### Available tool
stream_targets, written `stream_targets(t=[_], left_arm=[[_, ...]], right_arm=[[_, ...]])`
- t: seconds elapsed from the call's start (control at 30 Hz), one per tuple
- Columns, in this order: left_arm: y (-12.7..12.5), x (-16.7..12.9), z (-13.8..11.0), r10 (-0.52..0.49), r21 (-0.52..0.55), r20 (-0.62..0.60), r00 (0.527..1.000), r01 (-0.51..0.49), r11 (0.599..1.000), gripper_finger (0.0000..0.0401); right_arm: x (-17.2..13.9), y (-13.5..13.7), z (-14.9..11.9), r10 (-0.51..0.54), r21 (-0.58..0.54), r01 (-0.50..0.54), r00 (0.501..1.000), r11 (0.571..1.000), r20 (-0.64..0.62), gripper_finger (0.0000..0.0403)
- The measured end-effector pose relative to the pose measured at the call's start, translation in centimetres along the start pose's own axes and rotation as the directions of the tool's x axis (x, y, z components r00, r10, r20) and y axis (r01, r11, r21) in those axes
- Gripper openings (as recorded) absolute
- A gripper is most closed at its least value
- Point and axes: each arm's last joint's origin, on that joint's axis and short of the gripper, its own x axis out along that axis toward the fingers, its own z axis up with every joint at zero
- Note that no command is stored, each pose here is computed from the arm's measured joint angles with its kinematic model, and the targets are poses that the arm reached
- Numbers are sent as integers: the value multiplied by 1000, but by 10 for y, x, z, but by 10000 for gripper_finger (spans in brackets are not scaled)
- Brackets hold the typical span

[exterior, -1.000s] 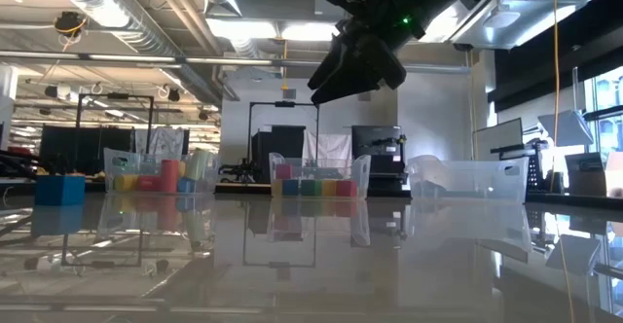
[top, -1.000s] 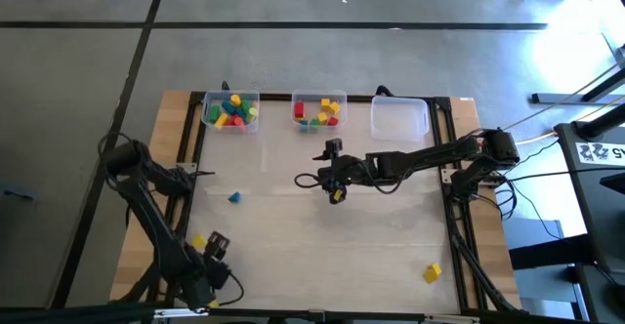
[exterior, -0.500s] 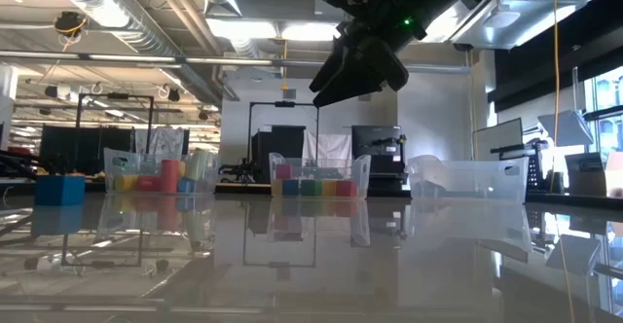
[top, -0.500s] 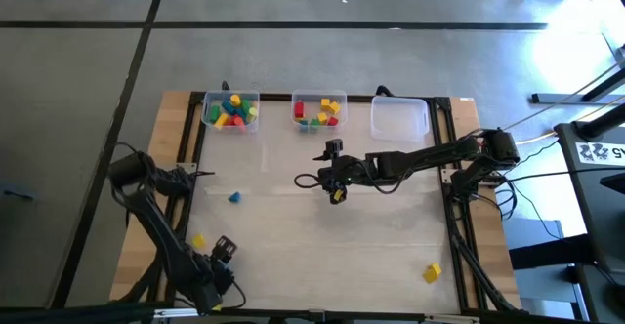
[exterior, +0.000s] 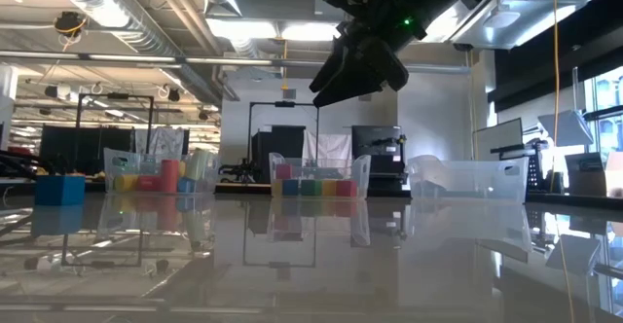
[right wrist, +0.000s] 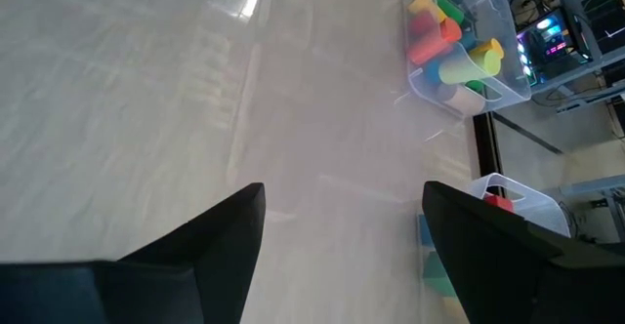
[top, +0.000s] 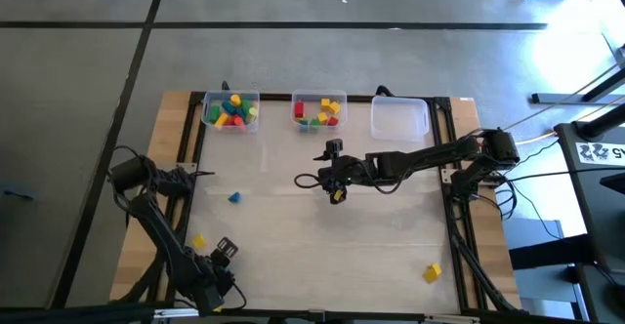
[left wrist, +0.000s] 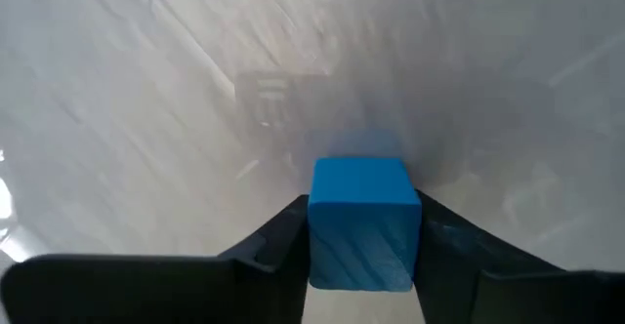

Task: Sort blocks by size
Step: Put the square blue block into the middle transparent bin

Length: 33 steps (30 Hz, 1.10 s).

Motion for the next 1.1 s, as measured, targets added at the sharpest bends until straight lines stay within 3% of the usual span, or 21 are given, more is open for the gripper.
stream_targets(t=[0.13,0.37,0.63,0.8,1.1], left_arm=[[1,-2,-2,6,-5,-15,1000,-6,1000,125],[12,-24,-14,85,-135,-41,996,-90,987,126],[29,-65,-27,253,-262,121,960,-215,941,130],[41,-89,-37,431,-341,258,865,-336,878,132],[60,-111,-52,720,-424,370,588,-583,694,133]], right_arm=[[0,1,0,29,11,-29,1000,1000,12,282],[0,2,1,60,15,-60,998,998,27,282],[0,4,2,149,75,-154,986,985,74,282],[-1,6,5,212,120,-226,970,967,122,282],[-3,1,19,232,236,-308,925,922,301,282]])
